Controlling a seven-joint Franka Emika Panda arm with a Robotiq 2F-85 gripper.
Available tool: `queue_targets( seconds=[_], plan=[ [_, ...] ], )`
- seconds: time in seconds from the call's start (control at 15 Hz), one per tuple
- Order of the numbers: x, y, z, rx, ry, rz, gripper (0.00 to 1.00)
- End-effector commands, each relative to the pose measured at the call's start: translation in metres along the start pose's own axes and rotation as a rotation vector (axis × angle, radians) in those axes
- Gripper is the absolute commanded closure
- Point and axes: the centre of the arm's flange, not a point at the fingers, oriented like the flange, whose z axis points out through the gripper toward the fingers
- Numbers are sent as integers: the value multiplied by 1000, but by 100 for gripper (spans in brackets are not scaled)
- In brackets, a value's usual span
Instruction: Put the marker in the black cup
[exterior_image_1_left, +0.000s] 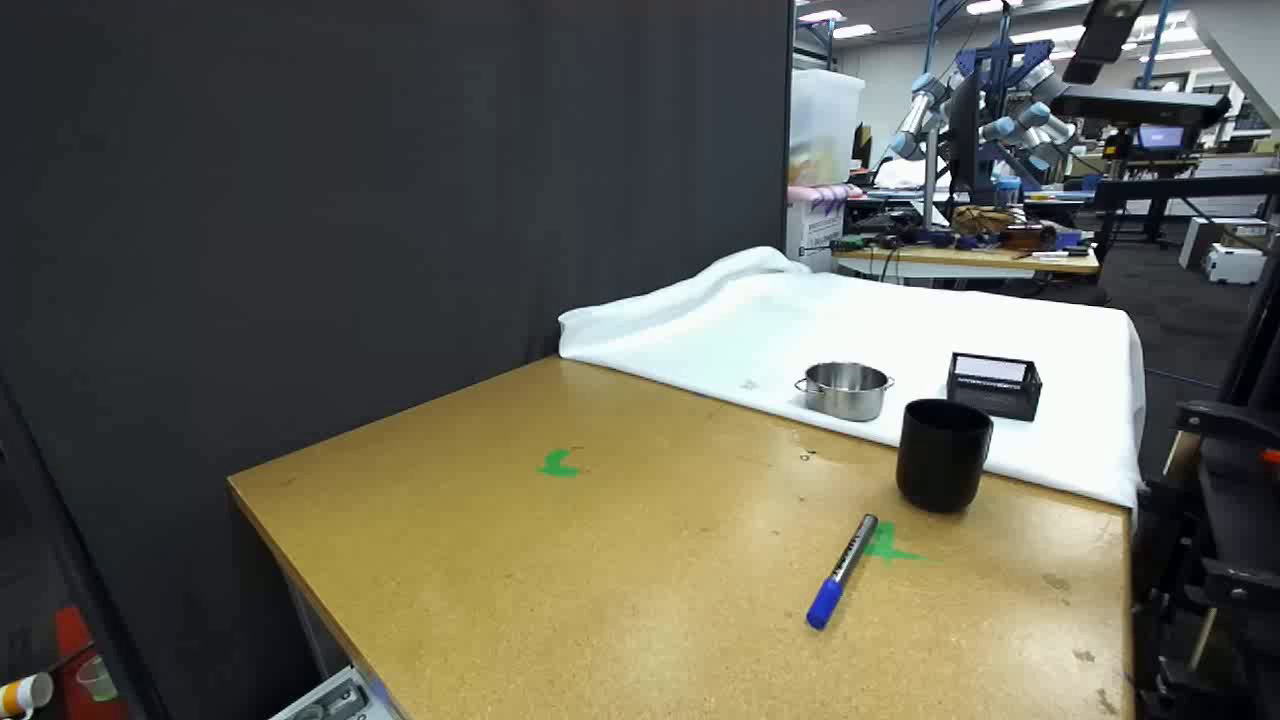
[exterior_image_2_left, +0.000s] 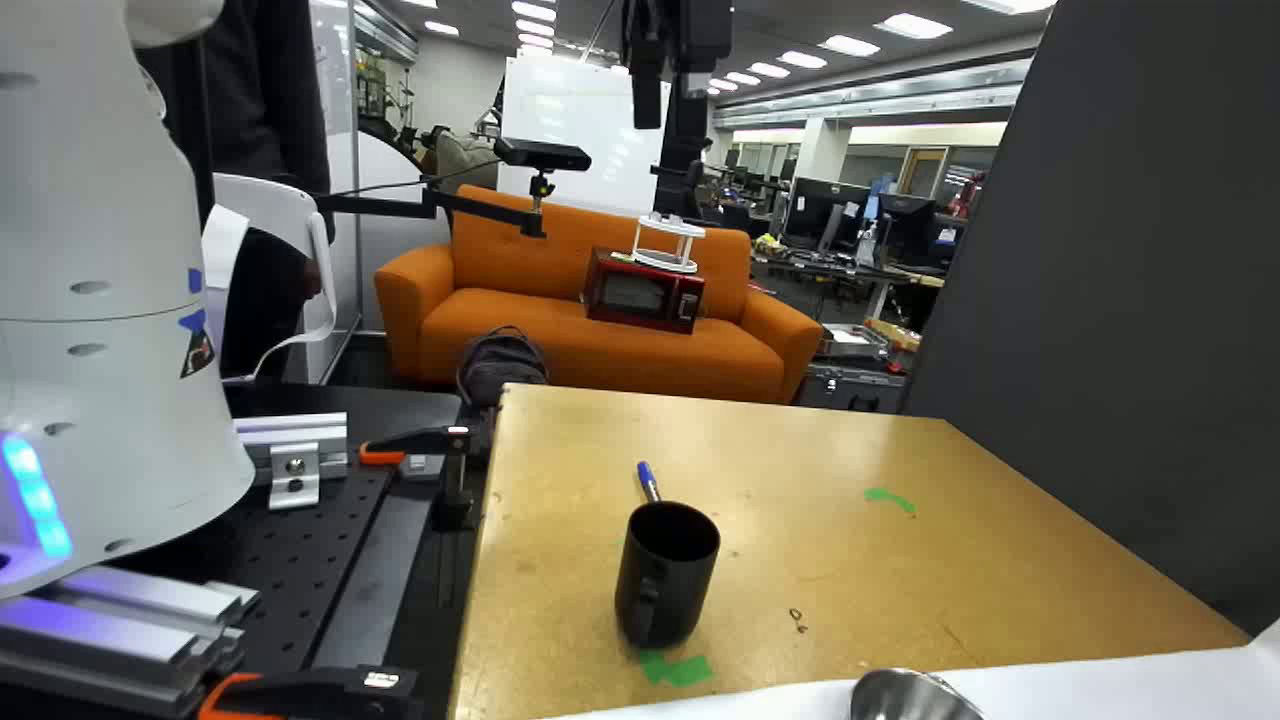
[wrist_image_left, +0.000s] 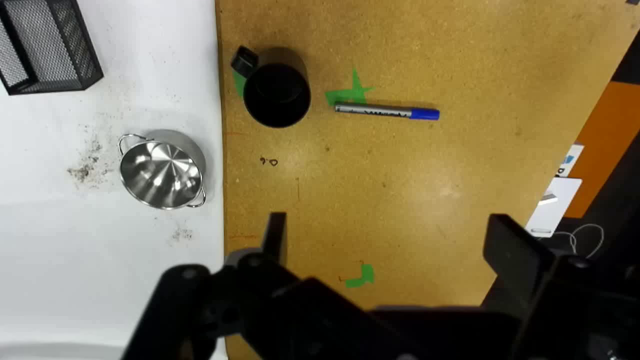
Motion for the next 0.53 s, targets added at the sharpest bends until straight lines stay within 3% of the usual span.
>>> queue_targets(
  seconds=[0.0,0.47],
  plan=[
    [-4,0,7,1,-19,1,0],
    [-6,0,13,2,-36,2,0]
  ],
)
